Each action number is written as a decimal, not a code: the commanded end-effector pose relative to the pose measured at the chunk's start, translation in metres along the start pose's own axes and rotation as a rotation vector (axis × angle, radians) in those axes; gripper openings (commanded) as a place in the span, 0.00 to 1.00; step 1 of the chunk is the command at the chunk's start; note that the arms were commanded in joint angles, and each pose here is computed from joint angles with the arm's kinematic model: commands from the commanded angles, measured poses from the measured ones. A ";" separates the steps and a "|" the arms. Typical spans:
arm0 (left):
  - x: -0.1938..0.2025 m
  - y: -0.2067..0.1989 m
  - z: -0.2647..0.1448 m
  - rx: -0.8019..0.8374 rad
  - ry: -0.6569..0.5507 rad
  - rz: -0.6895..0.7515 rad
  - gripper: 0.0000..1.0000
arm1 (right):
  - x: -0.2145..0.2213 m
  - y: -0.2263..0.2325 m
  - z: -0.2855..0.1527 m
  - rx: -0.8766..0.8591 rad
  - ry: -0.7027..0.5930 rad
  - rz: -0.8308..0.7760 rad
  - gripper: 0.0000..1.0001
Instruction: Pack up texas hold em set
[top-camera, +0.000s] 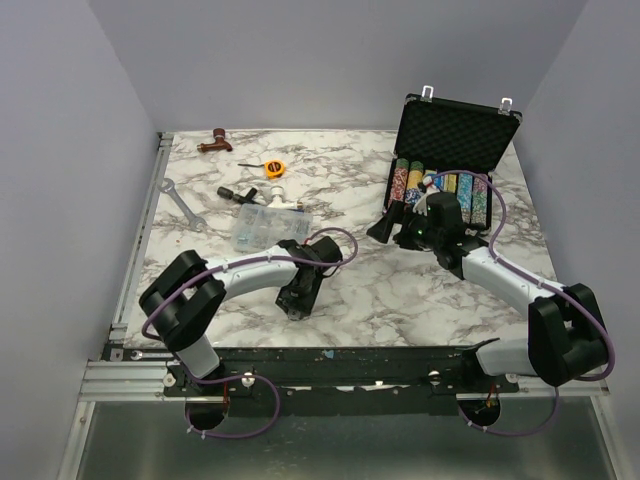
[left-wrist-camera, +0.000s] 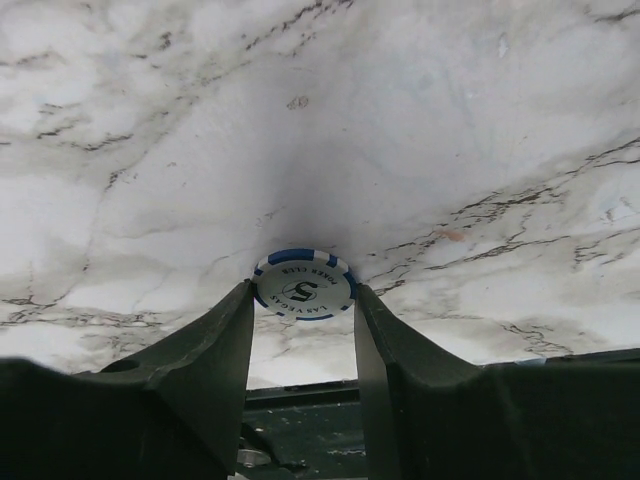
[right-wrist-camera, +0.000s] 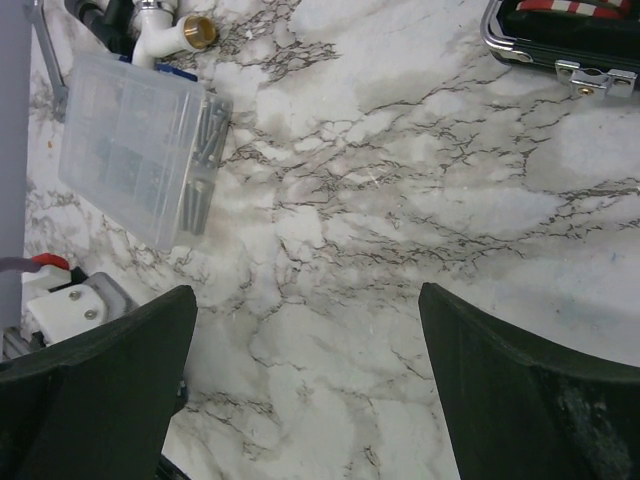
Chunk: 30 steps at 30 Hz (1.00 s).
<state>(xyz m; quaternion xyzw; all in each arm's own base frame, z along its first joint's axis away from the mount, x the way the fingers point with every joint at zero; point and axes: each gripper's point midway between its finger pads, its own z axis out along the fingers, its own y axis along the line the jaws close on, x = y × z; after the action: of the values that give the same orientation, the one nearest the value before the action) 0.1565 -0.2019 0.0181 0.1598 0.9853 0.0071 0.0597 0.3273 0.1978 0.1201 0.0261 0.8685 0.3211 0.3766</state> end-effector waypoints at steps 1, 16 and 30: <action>-0.031 -0.001 -0.027 0.002 -0.141 0.031 0.25 | 0.008 -0.020 0.000 0.094 0.007 0.024 0.95; -0.136 -0.022 -0.130 0.123 -0.552 0.319 0.14 | 0.014 0.001 -0.003 -0.032 0.086 0.140 0.94; -0.155 0.000 -0.150 0.065 -0.628 0.407 0.01 | 0.002 0.059 0.007 -0.376 0.291 0.173 0.90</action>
<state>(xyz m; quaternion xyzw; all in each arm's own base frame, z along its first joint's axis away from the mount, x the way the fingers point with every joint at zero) 0.2817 -0.2577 0.1774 0.3346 0.8788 -0.0728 0.3325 0.3230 0.2283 0.1304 0.0208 0.8580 0.4443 0.2569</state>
